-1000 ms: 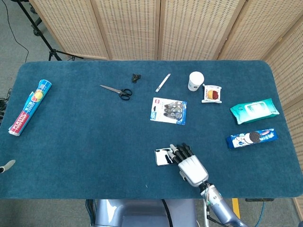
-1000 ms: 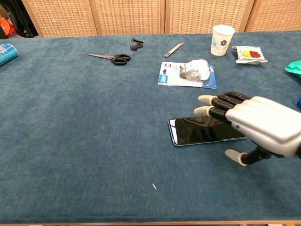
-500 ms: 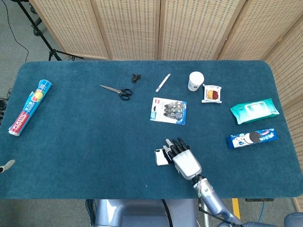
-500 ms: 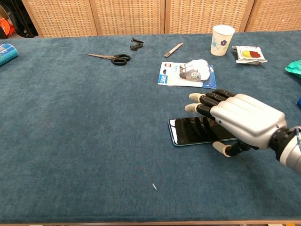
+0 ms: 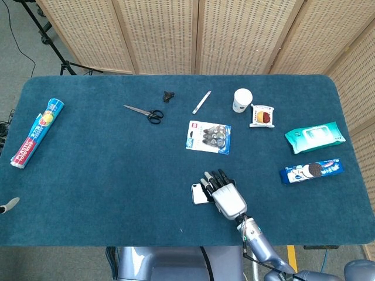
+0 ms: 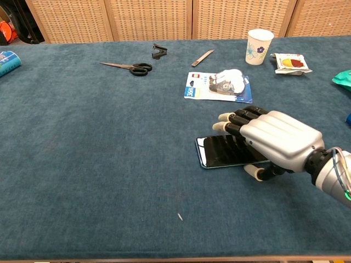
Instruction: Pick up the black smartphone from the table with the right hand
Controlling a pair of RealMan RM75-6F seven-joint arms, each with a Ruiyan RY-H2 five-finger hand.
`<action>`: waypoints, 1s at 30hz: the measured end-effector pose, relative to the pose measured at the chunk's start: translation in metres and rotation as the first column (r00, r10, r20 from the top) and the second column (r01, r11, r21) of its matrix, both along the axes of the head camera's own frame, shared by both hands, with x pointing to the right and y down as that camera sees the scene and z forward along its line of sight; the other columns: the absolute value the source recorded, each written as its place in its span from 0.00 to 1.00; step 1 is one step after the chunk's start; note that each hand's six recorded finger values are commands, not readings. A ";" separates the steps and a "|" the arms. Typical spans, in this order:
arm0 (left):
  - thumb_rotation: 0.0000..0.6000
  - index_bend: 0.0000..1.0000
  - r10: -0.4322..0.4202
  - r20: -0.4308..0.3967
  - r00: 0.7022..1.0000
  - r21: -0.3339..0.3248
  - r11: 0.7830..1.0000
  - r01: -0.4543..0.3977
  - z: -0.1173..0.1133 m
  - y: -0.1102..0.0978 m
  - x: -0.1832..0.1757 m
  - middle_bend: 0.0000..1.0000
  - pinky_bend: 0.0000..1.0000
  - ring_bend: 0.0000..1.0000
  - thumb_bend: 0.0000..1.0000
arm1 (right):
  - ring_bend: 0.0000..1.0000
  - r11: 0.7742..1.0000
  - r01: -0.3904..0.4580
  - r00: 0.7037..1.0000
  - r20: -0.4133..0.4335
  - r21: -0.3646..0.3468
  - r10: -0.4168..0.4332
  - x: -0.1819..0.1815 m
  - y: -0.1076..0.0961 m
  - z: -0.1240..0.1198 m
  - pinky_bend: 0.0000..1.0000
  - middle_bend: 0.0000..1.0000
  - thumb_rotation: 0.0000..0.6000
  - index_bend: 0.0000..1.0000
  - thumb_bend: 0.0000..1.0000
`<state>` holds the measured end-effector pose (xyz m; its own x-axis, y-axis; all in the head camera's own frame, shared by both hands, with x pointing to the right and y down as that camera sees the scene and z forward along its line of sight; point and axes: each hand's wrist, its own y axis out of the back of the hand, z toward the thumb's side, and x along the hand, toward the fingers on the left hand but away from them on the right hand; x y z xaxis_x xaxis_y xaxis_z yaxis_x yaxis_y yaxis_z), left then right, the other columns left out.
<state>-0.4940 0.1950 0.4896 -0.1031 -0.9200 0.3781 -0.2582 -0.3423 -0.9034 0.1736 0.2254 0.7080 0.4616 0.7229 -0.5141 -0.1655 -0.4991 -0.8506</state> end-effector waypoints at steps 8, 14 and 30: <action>1.00 0.00 0.001 0.002 1.000 -0.003 1.000 -0.001 0.001 0.000 0.001 0.00 0.00 0.00 0.00 | 0.16 0.999 -0.035 0.997 0.062 0.002 0.035 -0.005 -0.003 -0.001 0.07 0.30 1.00 0.33 0.72; 1.00 0.00 -0.003 -0.001 1.000 -0.002 1.000 0.003 0.001 0.000 0.000 0.00 0.00 0.00 0.00 | 0.18 0.997 -0.072 0.993 0.092 0.008 0.071 -0.012 -0.014 -0.003 0.08 0.34 1.00 0.35 0.77; 1.00 0.00 -0.002 -0.003 1.000 -0.003 1.000 0.002 0.000 -0.001 -0.001 0.00 0.00 0.00 0.00 | 0.17 0.994 -0.112 0.993 0.036 -0.009 0.112 -0.028 -0.062 -0.004 0.08 0.23 1.00 0.35 0.63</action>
